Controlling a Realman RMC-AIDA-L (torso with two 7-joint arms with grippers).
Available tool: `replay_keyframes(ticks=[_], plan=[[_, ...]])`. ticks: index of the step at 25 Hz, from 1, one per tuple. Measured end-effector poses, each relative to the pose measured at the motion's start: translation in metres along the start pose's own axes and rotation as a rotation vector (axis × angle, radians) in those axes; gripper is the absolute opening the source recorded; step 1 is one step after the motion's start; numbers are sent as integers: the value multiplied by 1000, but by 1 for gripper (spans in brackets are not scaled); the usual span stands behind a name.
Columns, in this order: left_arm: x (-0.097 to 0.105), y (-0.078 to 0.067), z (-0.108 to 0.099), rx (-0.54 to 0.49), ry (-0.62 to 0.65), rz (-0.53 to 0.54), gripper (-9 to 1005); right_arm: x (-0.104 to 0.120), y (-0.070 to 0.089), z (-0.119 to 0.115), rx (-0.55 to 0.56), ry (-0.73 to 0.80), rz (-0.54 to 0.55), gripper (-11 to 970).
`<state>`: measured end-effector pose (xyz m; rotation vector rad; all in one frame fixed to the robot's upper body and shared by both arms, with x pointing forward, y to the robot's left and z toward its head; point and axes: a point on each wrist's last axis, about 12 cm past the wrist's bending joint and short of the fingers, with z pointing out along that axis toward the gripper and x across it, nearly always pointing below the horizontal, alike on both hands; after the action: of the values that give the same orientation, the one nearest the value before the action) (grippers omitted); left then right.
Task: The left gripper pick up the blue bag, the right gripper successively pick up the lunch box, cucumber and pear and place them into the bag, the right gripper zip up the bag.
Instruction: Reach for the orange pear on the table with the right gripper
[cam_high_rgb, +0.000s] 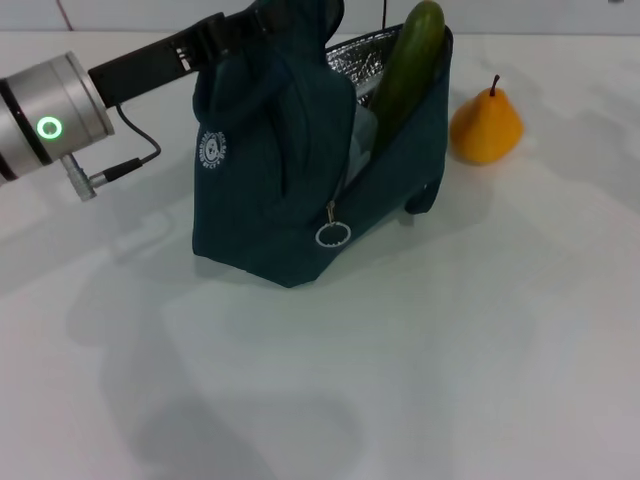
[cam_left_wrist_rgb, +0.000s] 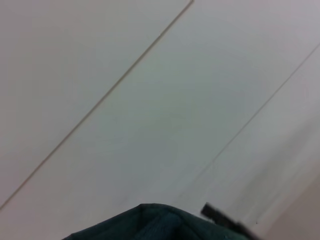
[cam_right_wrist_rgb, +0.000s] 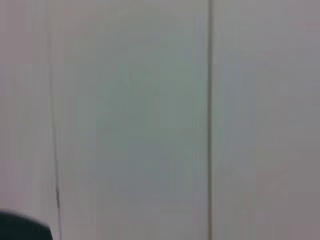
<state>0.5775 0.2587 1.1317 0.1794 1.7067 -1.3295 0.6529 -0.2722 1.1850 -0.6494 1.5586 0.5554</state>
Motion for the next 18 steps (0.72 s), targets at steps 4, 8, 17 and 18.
replay_keyframes(ticks=[4,8,17,18], plan=[[0,0,0,-1,-1,0,45,28,1,-10,30,49,17,702],[-1,2,-3,-10,-11,-1,44,53,11,-16,40,81,16,701],[-2,3,-5,-17,-16,0,45,83,28,-1,20,141,3,704],[-2,3,-5,-17,-16,0,45,83,28,2,21,140,-5,704]])
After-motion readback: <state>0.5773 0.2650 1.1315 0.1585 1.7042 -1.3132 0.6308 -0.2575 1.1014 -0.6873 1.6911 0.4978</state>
